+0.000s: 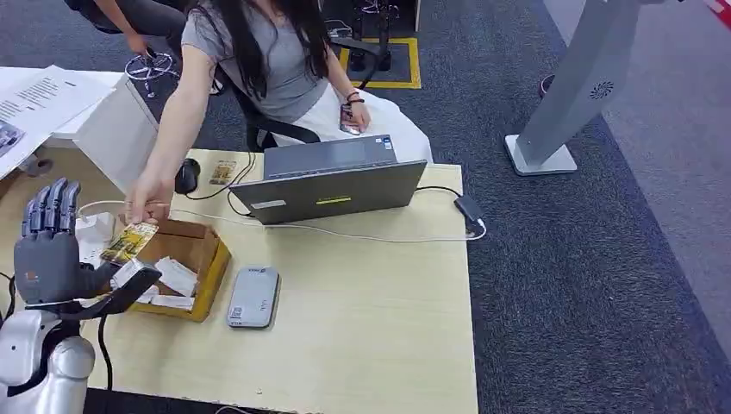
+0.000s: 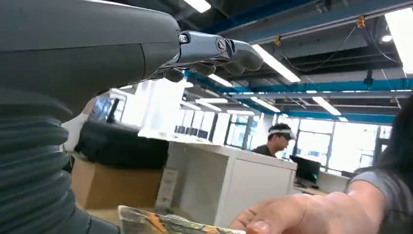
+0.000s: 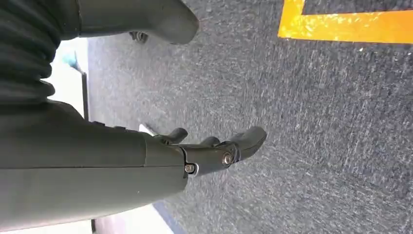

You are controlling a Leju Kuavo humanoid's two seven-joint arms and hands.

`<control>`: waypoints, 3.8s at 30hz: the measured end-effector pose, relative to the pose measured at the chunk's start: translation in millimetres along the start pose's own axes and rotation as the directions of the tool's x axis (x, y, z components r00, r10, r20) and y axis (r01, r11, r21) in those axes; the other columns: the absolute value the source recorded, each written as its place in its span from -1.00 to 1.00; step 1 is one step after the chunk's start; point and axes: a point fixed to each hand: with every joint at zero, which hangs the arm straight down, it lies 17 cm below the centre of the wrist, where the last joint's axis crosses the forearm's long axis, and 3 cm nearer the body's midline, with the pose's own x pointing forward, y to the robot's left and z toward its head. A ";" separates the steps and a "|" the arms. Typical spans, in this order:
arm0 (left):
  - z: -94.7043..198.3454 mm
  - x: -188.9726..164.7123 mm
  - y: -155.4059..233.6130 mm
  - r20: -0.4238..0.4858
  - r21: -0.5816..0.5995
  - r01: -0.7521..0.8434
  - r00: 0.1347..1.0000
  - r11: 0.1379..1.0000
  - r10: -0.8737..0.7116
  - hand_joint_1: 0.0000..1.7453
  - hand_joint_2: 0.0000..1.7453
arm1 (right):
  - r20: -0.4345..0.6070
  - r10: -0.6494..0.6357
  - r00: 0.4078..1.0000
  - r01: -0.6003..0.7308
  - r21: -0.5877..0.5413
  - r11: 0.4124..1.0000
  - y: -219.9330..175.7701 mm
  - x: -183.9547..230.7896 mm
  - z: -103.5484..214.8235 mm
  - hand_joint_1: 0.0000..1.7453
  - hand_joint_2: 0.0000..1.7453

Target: Pass the card to the sensor for recognition and then transmit it.

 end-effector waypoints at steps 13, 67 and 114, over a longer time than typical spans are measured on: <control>-20.7 -19.3 -2.6 0.029 0.037 0.250 0.968 0.968 -0.251 -1.00 1.00 | -0.008 0.106 0.994 -0.106 0.004 0.994 -7.0 -6.2 -1.2 -1.00 1.00; 38.7 183.1 -96.8 0.283 -0.222 0.107 0.958 0.969 -0.041 1.00 1.00 | 0.005 0.170 0.985 -0.170 -0.019 0.985 -13.8 -5.6 -2.2 -1.00 1.00; 22.4 192.5 -93.6 0.262 -0.222 0.098 0.964 0.970 -0.038 1.00 1.00 | -0.009 0.125 0.992 -0.125 -0.013 0.992 -12.8 -10.1 -2.7 -1.00 1.00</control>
